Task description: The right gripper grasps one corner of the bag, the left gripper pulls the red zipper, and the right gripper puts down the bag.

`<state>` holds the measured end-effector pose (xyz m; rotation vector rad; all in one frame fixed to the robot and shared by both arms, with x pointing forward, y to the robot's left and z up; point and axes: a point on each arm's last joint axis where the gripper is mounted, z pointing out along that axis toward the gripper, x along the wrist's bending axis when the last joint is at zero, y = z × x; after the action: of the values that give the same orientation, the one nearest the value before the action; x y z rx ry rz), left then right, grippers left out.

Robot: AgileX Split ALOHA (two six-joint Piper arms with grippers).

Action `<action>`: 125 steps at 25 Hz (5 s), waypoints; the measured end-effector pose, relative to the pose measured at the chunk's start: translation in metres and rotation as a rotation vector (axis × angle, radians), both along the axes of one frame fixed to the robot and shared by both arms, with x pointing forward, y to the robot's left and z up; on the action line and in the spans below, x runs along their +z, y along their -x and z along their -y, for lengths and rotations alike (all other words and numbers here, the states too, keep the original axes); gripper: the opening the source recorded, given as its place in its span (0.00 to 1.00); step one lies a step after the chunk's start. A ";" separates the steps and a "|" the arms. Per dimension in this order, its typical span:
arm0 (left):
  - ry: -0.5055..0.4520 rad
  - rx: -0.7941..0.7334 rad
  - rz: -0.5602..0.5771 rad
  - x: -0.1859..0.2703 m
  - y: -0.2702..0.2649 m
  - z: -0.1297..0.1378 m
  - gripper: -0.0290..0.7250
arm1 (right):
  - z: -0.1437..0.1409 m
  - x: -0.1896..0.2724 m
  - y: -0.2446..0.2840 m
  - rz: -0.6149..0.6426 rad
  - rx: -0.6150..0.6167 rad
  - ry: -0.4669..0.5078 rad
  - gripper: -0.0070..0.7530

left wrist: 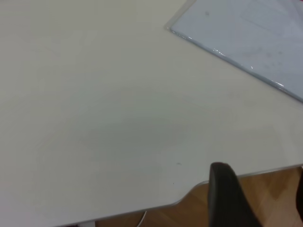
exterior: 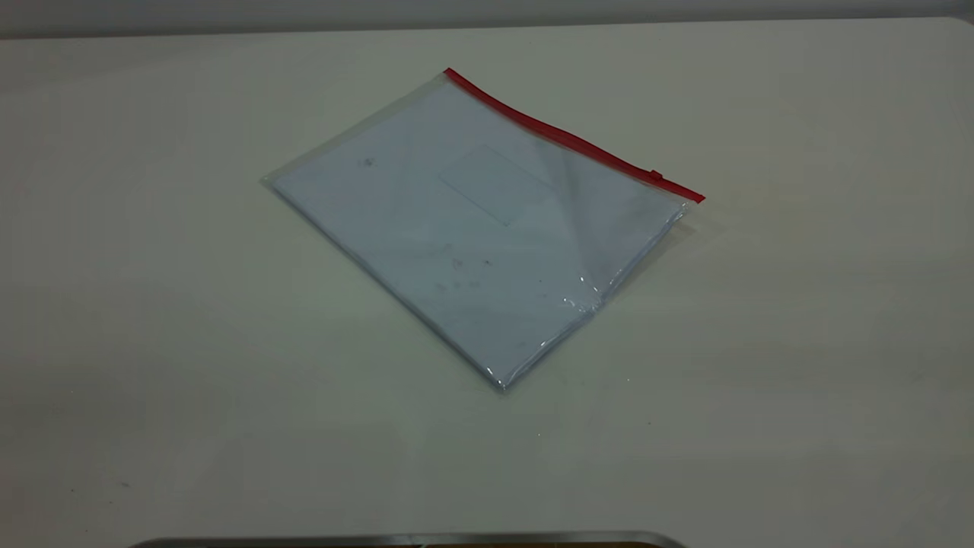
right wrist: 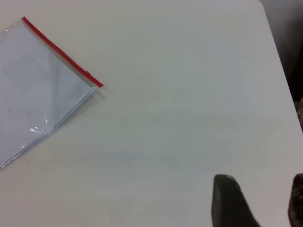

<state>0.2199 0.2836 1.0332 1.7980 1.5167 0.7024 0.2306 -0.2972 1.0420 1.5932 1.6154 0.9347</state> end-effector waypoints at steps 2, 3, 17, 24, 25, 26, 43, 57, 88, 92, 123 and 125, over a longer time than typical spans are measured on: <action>0.000 0.000 0.000 0.000 0.000 0.000 0.60 | 0.000 0.000 0.000 0.000 0.000 0.000 0.46; 0.000 0.000 0.000 0.000 0.000 0.000 0.60 | 0.000 0.000 0.000 0.000 0.000 0.000 0.46; -0.003 -0.002 0.001 0.000 0.000 0.000 0.60 | 0.000 0.000 0.000 0.000 0.000 0.000 0.46; -0.003 -0.002 0.001 0.000 0.000 0.000 0.60 | 0.000 0.000 0.000 0.000 0.000 0.000 0.46; -0.003 -0.002 0.001 0.000 0.000 0.000 0.60 | 0.000 0.000 0.000 0.000 0.000 0.000 0.46; -0.003 -0.002 0.001 0.000 0.000 0.000 0.60 | 0.000 0.000 0.000 0.000 0.000 0.000 0.46; 0.055 0.053 0.050 0.016 -0.018 -0.001 0.60 | -0.006 0.003 -0.006 -0.012 0.036 -0.058 0.46; 0.046 -0.013 -0.150 0.038 -0.194 -0.006 0.68 | -0.024 -0.015 -0.165 -0.216 0.168 -0.167 0.68; 0.168 -0.176 -0.244 -0.020 -0.337 0.005 0.70 | -0.056 -0.275 -0.367 -0.607 0.310 -0.523 0.69; 0.168 -0.176 -0.243 -0.019 -0.337 0.005 0.70 | -0.064 -0.290 -0.374 -0.606 0.351 -0.566 0.69; 0.160 -0.088 -0.172 -0.023 -0.349 -0.001 0.70 | -0.089 -0.226 -0.390 -0.721 0.807 -0.217 0.05; 0.184 -0.078 -0.190 -0.031 -0.352 0.000 0.70 | -0.092 -0.206 -0.406 -0.617 0.770 -0.192 0.05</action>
<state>0.5724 0.2839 1.0026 1.8120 1.5685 0.3500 0.6363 -0.2051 0.8360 1.4680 2.7602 1.0406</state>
